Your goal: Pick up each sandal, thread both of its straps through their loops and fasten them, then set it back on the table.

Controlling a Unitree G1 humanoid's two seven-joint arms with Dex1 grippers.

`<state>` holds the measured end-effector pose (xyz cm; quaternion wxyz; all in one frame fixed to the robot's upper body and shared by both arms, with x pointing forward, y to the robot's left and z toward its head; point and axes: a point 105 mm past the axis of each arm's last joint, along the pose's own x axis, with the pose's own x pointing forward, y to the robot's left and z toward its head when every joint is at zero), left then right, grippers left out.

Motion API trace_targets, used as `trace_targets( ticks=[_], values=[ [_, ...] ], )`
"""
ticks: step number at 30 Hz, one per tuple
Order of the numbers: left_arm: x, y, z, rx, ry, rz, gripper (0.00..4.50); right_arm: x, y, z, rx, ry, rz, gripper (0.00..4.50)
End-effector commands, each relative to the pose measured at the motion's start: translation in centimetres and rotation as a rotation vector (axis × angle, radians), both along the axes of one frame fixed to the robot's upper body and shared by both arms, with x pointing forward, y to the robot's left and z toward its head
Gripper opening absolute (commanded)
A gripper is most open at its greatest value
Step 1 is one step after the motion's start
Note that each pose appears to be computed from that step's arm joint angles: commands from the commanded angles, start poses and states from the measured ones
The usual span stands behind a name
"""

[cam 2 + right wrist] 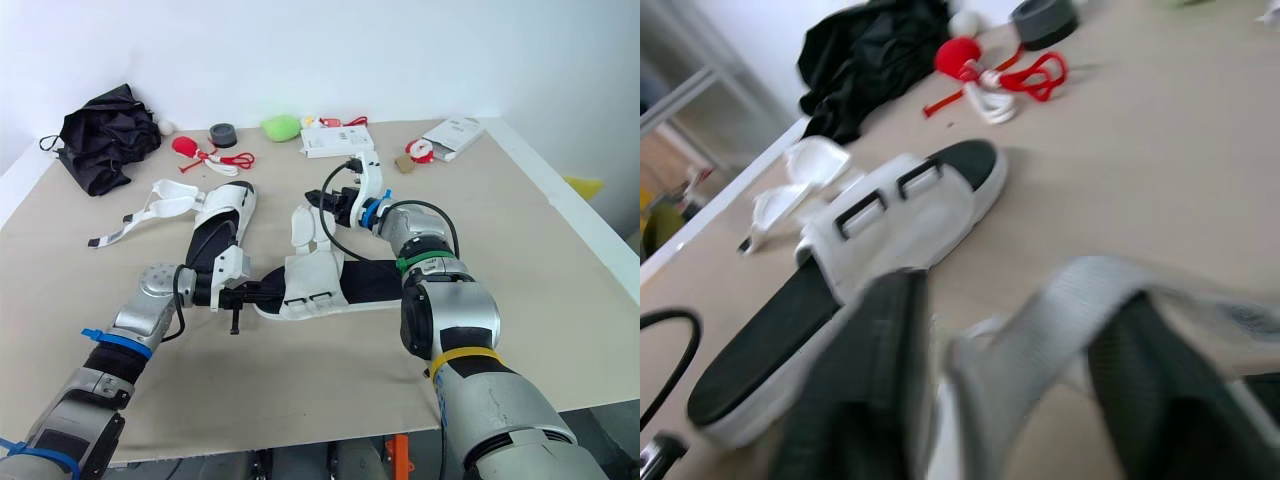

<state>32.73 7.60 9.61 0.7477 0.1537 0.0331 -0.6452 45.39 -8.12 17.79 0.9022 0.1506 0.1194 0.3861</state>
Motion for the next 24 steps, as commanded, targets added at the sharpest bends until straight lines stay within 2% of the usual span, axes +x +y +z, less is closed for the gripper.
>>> trace_targets(
  ticks=[1,9,15,18,21,24],
  values=[
    [-1.0,0.1,-3.5,0.076,0.117,0.007,0.0,0.5,0.5,3.0,0.055,-0.082,-0.014,0.06],
    [-1.2,0.1,-3.5,0.075,0.119,0.006,0.0,-0.1,0.9,5.1,0.003,-0.278,0.068,0.06],
    [-1.4,-0.1,-3.7,0.078,0.126,-0.003,0.0,-1.9,1.1,5.4,-0.208,-0.604,0.142,0.06],
    [-1.5,-0.2,-3.8,0.08,0.129,-0.011,0.0,-3.5,1.3,4.6,-0.301,-0.714,0.178,0.06],
    [-1.5,-0.2,-3.8,0.082,0.131,-0.017,0.0,-7.0,1.2,2.6,-0.534,-0.989,0.214,0.06],
    [-1.5,-0.2,-3.9,0.085,0.135,-0.023,0.0,-8.9,1.5,1.6,-0.664,-1.136,0.246,0.06]
  ],
)
